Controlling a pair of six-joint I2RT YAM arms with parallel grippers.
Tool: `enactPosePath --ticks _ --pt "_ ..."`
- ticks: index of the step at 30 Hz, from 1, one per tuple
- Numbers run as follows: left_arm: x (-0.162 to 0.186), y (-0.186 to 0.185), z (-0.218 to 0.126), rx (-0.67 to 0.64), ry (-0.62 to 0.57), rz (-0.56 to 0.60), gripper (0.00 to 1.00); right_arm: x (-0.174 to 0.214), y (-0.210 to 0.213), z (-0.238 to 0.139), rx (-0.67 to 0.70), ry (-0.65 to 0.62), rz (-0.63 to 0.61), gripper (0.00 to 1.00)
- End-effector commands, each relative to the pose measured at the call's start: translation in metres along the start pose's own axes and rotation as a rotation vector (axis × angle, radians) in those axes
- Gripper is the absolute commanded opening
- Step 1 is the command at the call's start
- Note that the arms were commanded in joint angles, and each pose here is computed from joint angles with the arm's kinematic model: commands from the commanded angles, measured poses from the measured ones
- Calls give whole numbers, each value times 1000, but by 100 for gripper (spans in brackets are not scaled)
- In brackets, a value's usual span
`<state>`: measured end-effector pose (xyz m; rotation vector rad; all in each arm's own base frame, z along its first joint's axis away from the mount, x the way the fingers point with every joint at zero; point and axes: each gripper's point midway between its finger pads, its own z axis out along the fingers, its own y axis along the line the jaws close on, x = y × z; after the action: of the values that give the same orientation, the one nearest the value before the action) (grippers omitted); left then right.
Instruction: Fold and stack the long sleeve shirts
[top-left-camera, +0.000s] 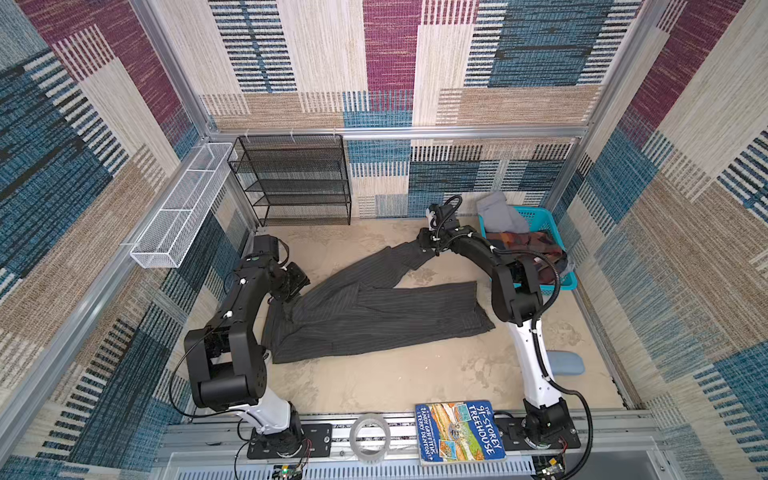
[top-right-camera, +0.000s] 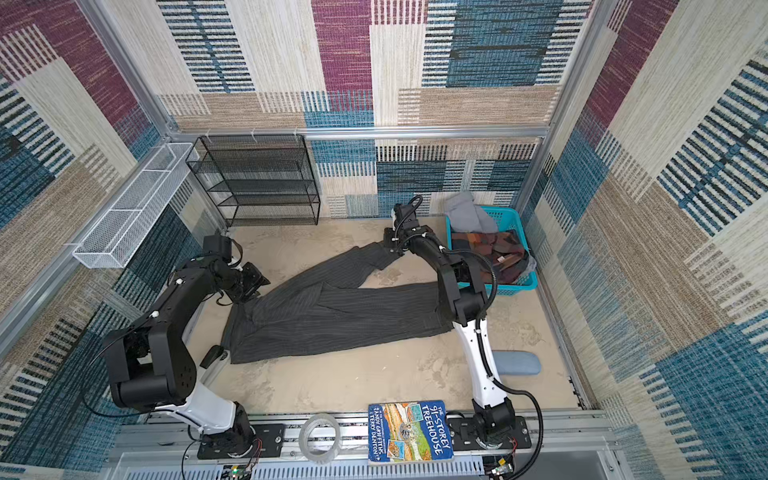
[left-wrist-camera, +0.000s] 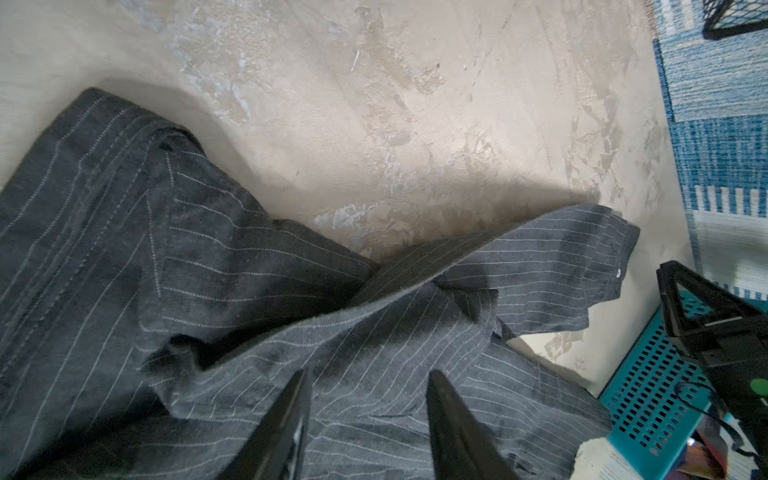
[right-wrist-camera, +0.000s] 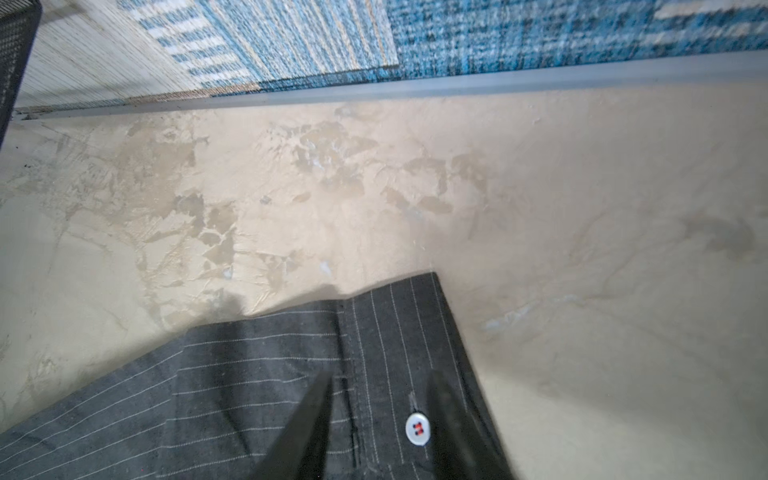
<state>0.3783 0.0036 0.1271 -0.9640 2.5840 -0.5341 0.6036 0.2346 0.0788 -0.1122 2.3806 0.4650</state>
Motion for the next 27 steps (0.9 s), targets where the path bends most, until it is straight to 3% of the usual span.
enactPosePath --ticks 1,3,6,14,17,19,22,27 --pt "0 -4 0 25 1 7 49 6 2 2 36 14 -39 65" --pt "1 -3 1 27 2 5 49 11 -1 7 64 22 -53 74" --pt "1 -3 1 24 1 4 48 18 -7 15 82 36 -60 75" --pt "0 -1 0 13 2 2 48 41 -22 30 146 89 -84 62" --pt "0 -1 0 9 4 8 48 48 -26 36 169 103 -101 50" --pt "-1 -1 0 9 4 9 48 51 -27 41 194 111 -125 34" --pt "-3 -2 0 11 7 15 49 48 -20 40 175 109 -136 17" --pt "-3 -5 1 31 13 24 49 18 7 9 116 41 -146 5"
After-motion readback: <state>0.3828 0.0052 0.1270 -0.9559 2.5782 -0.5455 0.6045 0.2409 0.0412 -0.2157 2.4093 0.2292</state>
